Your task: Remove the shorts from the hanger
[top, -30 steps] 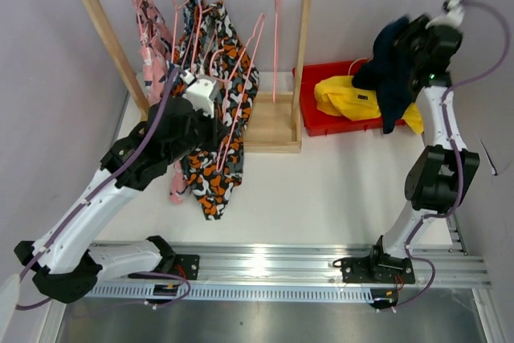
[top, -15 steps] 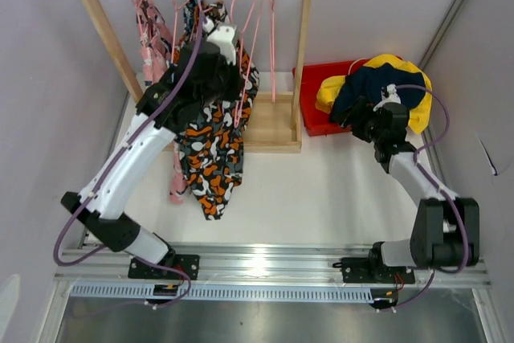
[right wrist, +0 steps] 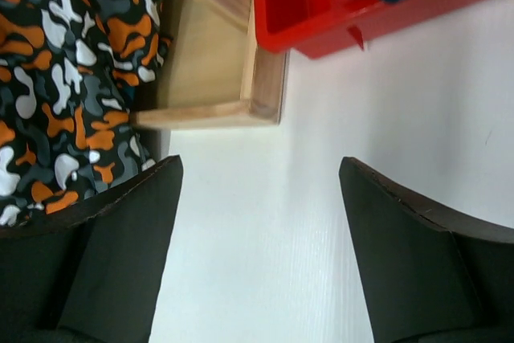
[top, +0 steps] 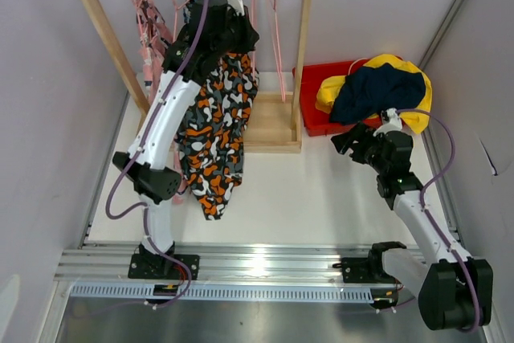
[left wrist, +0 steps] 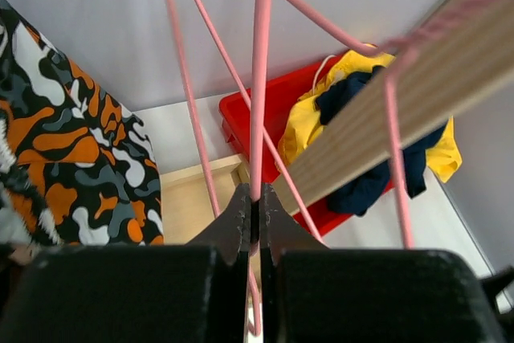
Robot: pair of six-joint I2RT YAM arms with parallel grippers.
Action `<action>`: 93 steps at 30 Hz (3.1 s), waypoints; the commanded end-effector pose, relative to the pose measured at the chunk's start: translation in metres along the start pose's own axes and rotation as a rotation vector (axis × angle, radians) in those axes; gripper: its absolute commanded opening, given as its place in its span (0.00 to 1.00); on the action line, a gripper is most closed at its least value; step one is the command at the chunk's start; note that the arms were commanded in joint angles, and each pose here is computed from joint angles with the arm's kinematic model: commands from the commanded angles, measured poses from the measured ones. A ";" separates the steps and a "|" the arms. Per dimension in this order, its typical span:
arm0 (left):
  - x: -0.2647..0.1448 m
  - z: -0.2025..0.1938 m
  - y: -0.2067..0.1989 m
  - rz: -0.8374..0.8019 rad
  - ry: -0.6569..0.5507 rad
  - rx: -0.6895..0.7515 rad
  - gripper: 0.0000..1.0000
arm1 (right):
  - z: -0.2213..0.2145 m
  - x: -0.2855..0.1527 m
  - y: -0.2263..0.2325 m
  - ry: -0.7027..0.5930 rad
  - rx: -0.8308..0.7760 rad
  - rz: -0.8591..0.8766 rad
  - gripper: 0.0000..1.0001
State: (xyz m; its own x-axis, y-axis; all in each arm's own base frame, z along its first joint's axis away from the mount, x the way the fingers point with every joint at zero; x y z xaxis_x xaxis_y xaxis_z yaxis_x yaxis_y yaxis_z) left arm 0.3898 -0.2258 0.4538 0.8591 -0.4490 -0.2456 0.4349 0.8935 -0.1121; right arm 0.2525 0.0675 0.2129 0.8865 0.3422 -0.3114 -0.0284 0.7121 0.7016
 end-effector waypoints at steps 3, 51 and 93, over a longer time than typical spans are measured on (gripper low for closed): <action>0.016 0.025 0.000 -0.076 -0.148 -0.080 0.00 | -0.007 -0.017 -0.003 -0.013 -0.052 -0.014 0.85; -0.124 -0.009 0.072 0.210 0.002 0.106 0.81 | -0.042 -0.036 0.000 0.011 -0.084 -0.038 0.89; -0.217 -0.054 0.052 0.062 -0.048 0.109 0.00 | -0.031 -0.052 0.035 0.038 -0.216 0.250 0.89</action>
State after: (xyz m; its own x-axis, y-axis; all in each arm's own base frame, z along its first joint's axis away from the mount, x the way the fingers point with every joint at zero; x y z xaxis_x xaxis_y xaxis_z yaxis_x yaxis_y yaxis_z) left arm 0.2182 -0.0798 0.4769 0.9211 -0.3394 -0.1910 0.3460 0.9382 0.0016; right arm 0.1932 0.0834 0.1875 0.8473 0.3947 -0.3554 -0.0945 0.7705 0.6304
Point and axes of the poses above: each gripper's point midway between its finger pads, its own x axis out along the fingers, its own y axis along the line the jaws close on, z = x × y, the point moved 9 cm from there along -x, back along the fingers, and after that the axes turned 10 degrees about x, right-handed, at the moved point
